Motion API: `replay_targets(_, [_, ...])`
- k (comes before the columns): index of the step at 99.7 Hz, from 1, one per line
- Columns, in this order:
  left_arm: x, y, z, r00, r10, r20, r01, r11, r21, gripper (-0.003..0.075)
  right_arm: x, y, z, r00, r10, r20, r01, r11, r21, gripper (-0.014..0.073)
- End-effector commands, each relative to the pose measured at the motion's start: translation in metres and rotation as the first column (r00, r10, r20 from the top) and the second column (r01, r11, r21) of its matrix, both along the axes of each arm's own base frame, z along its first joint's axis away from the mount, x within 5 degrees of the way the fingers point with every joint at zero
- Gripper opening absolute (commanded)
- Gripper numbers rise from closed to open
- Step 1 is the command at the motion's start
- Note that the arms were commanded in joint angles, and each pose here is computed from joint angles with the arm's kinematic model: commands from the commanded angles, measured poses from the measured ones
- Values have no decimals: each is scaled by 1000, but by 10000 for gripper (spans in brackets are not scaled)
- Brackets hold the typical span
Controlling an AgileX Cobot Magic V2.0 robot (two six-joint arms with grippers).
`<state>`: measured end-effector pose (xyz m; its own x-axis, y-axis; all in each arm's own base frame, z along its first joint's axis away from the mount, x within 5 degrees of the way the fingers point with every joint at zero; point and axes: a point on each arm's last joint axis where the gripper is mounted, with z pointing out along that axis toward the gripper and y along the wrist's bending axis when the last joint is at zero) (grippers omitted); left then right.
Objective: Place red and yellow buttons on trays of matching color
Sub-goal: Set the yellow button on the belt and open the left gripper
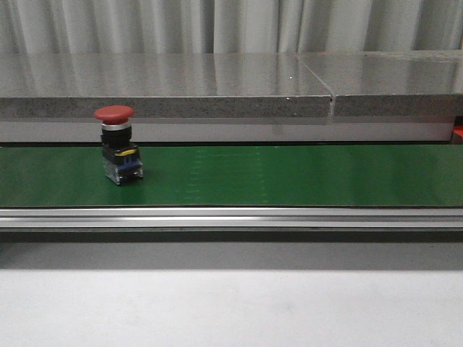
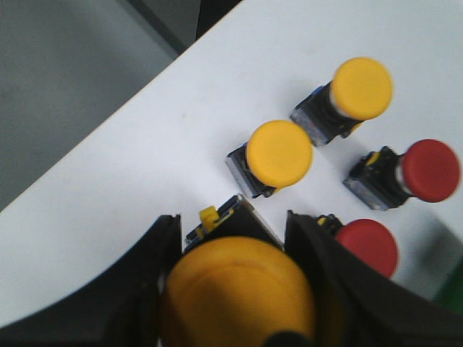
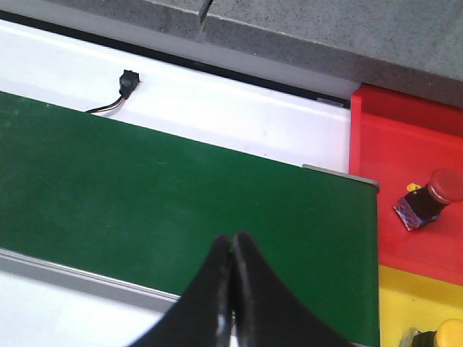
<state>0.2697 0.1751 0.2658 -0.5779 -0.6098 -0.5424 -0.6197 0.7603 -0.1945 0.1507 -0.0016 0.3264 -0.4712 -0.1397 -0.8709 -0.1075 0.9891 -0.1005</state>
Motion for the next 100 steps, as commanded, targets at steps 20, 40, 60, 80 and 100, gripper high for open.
replay_targets(20, [5,-67,77,956,-258,136,242,962,125,-19,1,-1,14,995,-11,96,11,1000,-5,-68])
replay_targets(40, [26,-114,75,879,-469,91,452,878,157,-19,1,-1,14,995,-11,96,11,1000,-5,-68])
replay_targets(60, [48,-143,48,813,-581,-22,577,801,157,-19,1,-1,14,995,-11,96,11,1000,-5,-68])
replay_targets(80, [64,-155,21,779,-620,-94,627,770,122,-19,1,-1,14,995,-11,96,11,1000,-5,-68])
replay_targets(100, [70,-154,9,770,-624,-135,637,763,110,-15,1,-1,14,995,-11,96,11,1000,-5,-68])
